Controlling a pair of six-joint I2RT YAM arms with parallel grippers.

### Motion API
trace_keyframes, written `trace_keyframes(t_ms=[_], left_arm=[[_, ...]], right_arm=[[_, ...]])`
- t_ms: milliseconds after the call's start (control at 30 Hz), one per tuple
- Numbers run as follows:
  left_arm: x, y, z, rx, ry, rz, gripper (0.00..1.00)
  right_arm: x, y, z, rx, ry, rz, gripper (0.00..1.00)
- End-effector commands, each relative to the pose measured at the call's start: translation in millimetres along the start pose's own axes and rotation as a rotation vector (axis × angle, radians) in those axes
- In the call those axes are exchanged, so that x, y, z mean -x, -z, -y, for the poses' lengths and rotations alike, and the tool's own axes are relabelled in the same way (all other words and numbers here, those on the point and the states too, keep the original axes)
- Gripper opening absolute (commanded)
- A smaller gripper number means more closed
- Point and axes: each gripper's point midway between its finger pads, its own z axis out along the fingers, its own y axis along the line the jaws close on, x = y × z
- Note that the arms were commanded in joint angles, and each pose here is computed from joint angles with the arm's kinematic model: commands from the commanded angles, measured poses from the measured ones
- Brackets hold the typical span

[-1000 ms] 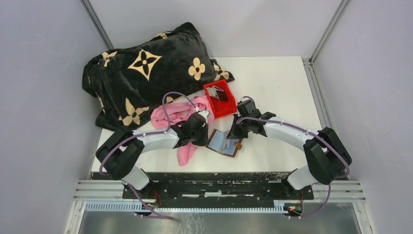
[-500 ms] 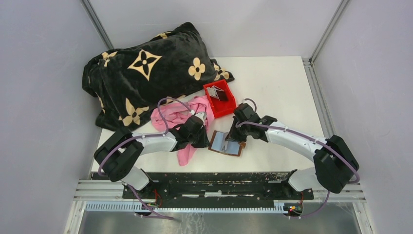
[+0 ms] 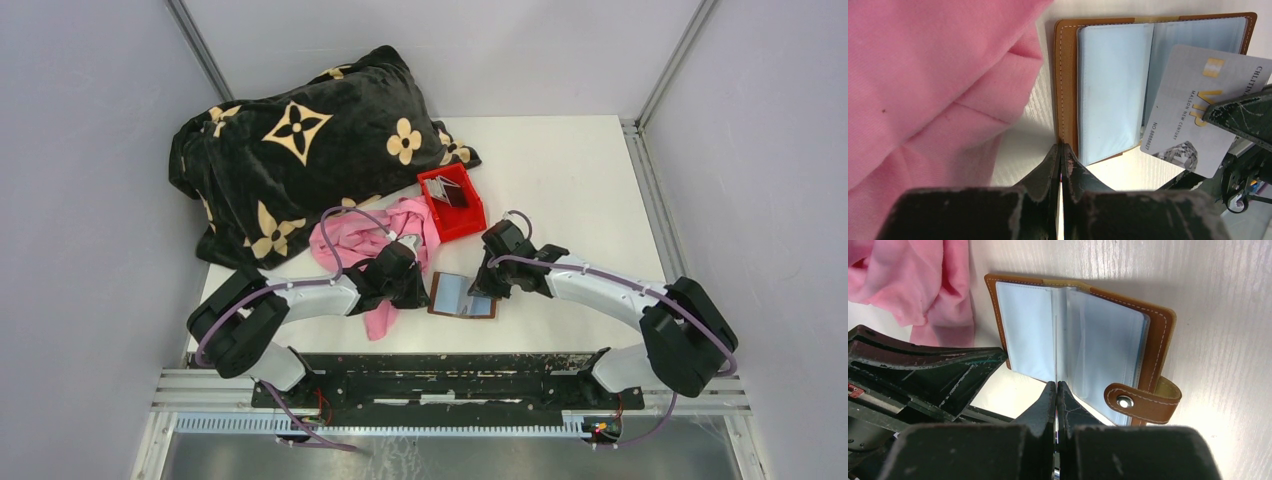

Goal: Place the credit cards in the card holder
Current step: Insert the credit card into the card holder.

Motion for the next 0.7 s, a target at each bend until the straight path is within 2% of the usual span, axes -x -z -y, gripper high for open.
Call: trace_keyframes(t_ms=[0, 667], left_arm=[[-37.9, 6.0, -34.2, 0.125, 0.018, -0.116, 0.07], [-37.8, 1.7, -35.3, 0.137, 0.015, -0.125, 0.07]], right_arm=[[9.6, -5.7, -6.2, 0.037, 0.012, 0.03, 0.01], [1.8, -23.9, 4.8, 0.047, 0.007, -0.044, 0.01]])
